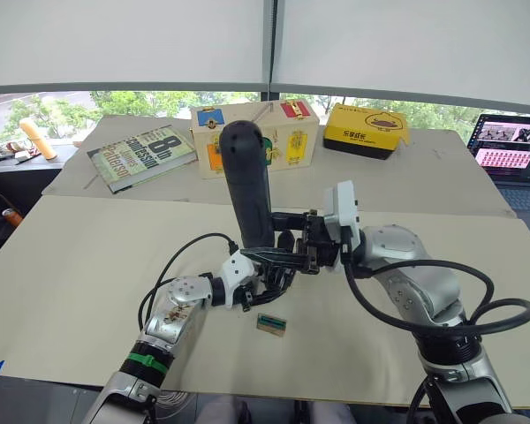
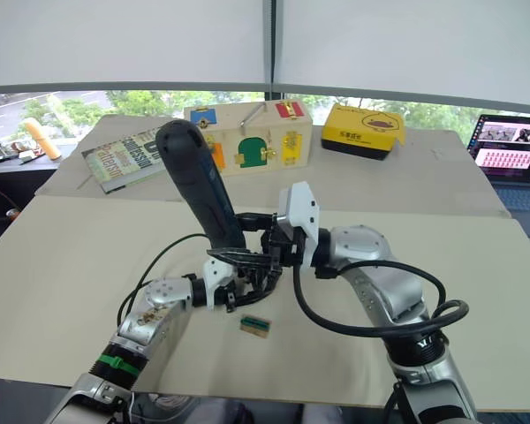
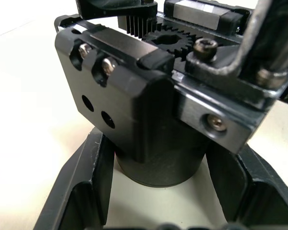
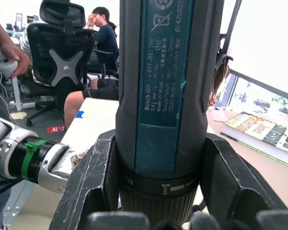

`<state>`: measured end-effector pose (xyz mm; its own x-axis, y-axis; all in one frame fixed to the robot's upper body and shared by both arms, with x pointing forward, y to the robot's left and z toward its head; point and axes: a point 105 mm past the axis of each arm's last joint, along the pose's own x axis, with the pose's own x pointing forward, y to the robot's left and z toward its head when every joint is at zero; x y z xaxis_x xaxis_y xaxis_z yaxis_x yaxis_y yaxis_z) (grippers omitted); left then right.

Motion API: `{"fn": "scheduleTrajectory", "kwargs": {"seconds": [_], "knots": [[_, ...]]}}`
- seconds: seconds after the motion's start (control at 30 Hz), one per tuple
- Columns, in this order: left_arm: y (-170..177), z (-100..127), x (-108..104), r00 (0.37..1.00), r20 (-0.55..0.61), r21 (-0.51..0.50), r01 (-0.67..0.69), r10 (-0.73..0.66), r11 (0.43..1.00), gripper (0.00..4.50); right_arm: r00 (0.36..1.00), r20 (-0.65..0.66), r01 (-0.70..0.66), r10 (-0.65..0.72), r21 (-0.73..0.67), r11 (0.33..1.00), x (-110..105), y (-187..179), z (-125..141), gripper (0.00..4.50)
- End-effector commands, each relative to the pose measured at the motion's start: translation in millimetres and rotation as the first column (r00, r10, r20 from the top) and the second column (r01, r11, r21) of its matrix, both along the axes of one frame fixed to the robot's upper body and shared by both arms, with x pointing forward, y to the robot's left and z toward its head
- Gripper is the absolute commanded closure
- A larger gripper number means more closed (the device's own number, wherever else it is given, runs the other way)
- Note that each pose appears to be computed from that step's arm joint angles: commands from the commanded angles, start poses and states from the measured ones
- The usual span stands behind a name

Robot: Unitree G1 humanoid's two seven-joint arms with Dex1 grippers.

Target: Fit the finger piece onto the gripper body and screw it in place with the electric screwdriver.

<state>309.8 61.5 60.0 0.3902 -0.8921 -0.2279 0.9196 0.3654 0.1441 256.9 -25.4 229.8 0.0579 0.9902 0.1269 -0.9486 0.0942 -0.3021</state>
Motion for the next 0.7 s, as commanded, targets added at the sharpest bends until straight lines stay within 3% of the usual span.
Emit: {"fn": "scheduleTrajectory", "kwargs": {"seconds": [0.03,0.2,0.43,0.57,0.6,0.7], "knots": [[13.7,-21.5,4.5,0.995,-0.066,0.061,-0.077,0.081,0.995,2.22,0.997,0.061,-0.058,0.054,0.075,0.995,-14.8,-5.2,25.4,2.59],[12.2,-23.2,3.5,0.994,-0.079,0.056,-0.072,0.076,0.996,2.22,0.999,0.044,-0.034,0.031,0.067,0.997,-10.9,-10.1,24.6,2.59],[16.5,-22.3,11.1,0.985,-0.09,0.042,-0.141,0.145,0.989,2.22,0.995,0.038,-0.1,0.096,0.094,0.991,-23.7,-15.2,30.3,2.59],[18.0,-21.2,10.1,0.986,-0.101,0.044,-0.131,0.134,0.99,0.28,0.986,0.037,-0.163,0.159,0.13,0.978,-37.5,-17.3,42.1,2.59],[19.5,-21.1,9.3,0.986,-0.104,0.045,-0.129,0.133,0.991,0.04,0.985,0.036,-0.171,0.167,0.131,0.977,-39.8,-18.1,44.0,2.59],[25.4,-17.0,8.5,0.986,-0.095,0.035,-0.134,0.136,0.99,0.04,0.984,0.031,-0.18,0.178,0.125,0.976,-45.4,-22.7,49.2,2.59]]}}
